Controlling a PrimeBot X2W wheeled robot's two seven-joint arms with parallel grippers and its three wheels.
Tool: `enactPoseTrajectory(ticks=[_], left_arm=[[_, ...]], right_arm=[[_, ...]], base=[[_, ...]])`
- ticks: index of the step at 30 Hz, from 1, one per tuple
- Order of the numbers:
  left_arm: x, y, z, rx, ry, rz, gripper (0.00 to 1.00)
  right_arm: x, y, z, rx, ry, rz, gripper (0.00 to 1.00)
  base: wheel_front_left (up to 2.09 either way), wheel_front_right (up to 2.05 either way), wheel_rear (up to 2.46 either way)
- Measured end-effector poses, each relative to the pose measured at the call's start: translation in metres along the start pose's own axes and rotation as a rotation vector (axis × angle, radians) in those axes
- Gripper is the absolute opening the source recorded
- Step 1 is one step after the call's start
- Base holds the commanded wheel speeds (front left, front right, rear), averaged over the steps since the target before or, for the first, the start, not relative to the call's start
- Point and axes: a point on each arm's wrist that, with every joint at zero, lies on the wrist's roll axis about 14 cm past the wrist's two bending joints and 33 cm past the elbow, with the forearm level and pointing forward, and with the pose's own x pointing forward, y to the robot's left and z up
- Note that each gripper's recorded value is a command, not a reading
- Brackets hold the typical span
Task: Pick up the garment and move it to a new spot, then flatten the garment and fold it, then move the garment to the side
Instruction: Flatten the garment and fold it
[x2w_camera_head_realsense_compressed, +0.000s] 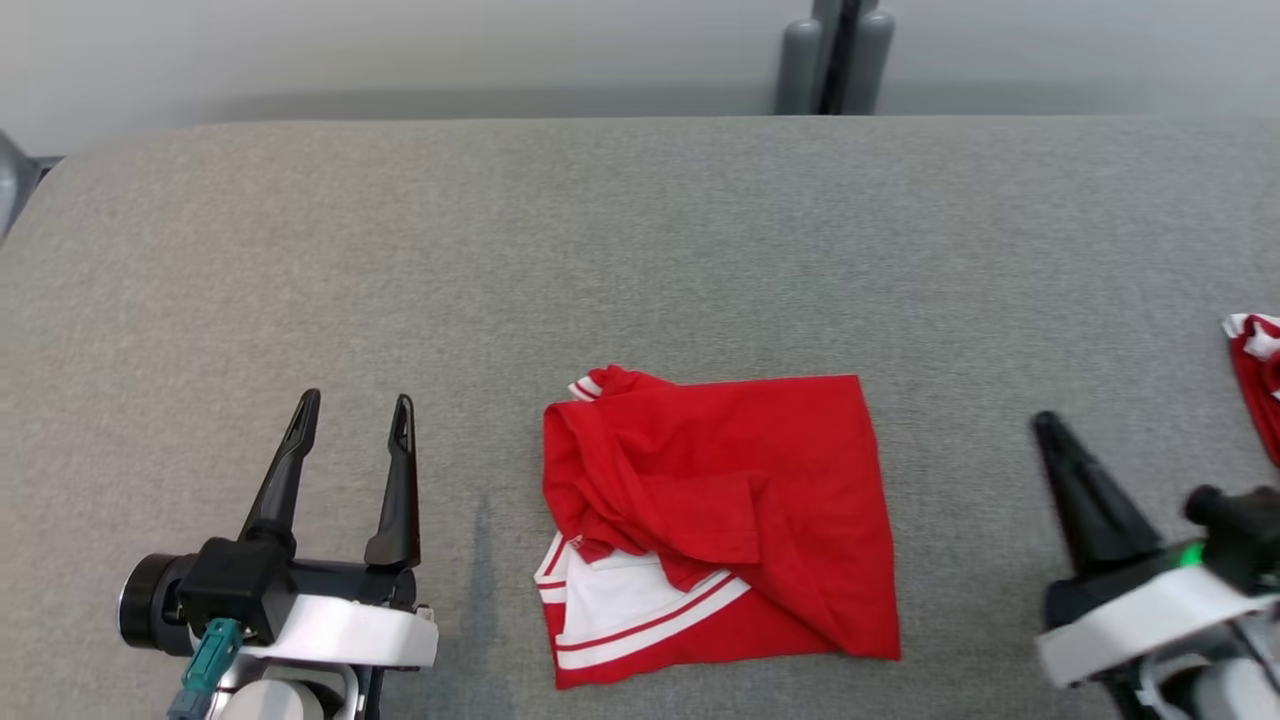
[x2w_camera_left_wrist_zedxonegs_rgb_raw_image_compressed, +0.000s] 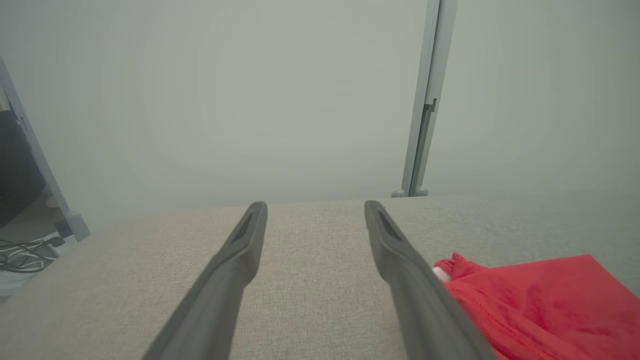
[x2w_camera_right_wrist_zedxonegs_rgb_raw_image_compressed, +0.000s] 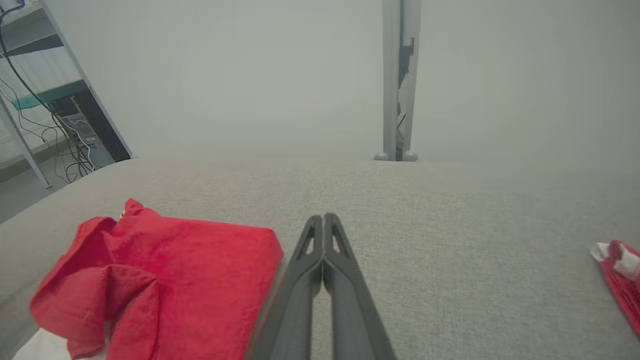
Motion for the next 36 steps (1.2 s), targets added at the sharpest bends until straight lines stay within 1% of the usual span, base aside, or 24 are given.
enactPoseTrajectory(ticks=[6, 11, 13, 16, 20, 24, 29, 36], left_arm=[[-0.001, 0.008, -0.003, -0.001, 0.008, 0.031, 1.00], [0.002, 0.010, -0.007, -0.011, 0.018, 0.042, 1.00], [0.002, 0.012, -0.011, -0.012, 0.029, 0.047, 1.00], [0.004, 0.013, -0.013, -0.014, 0.033, 0.050, 1.00], [0.004, 0.014, -0.016, -0.017, 0.042, 0.056, 1.00], [0.005, 0.013, -0.018, -0.020, 0.047, 0.054, 1.00], [0.007, 0.011, -0.020, -0.024, 0.049, 0.048, 1.00], [0.010, 0.006, -0.023, -0.032, 0.054, 0.033, 1.00]], right_arm=[[0.030, 0.070, -0.022, 0.034, 0.066, 0.246, 0.00], [0.048, 0.113, -0.040, 0.050, 0.110, 0.403, 0.00], [0.053, 0.123, -0.049, 0.051, 0.136, 0.443, 0.00], [0.056, 0.129, -0.068, 0.038, 0.195, 0.482, 0.00], [0.051, 0.140, -0.090, 0.041, 0.274, 0.534, 0.00], [0.043, 0.153, -0.104, 0.051, 0.332, 0.592, 0.00], [0.027, 0.174, -0.110, 0.089, 0.372, 0.669, 0.00], [0.004, 0.208, -0.109, 0.085, 0.401, 0.809, 0.00]], base=[[0.00, 0.00, 0.00], [0.00, 0.00, 0.00], [0.00, 0.00, 0.00], [0.00, 0.00, 0.00], [0.00, 0.00, 0.00], [0.00, 0.00, 0.00], [0.00, 0.00, 0.00], [0.00, 0.00, 0.00]])
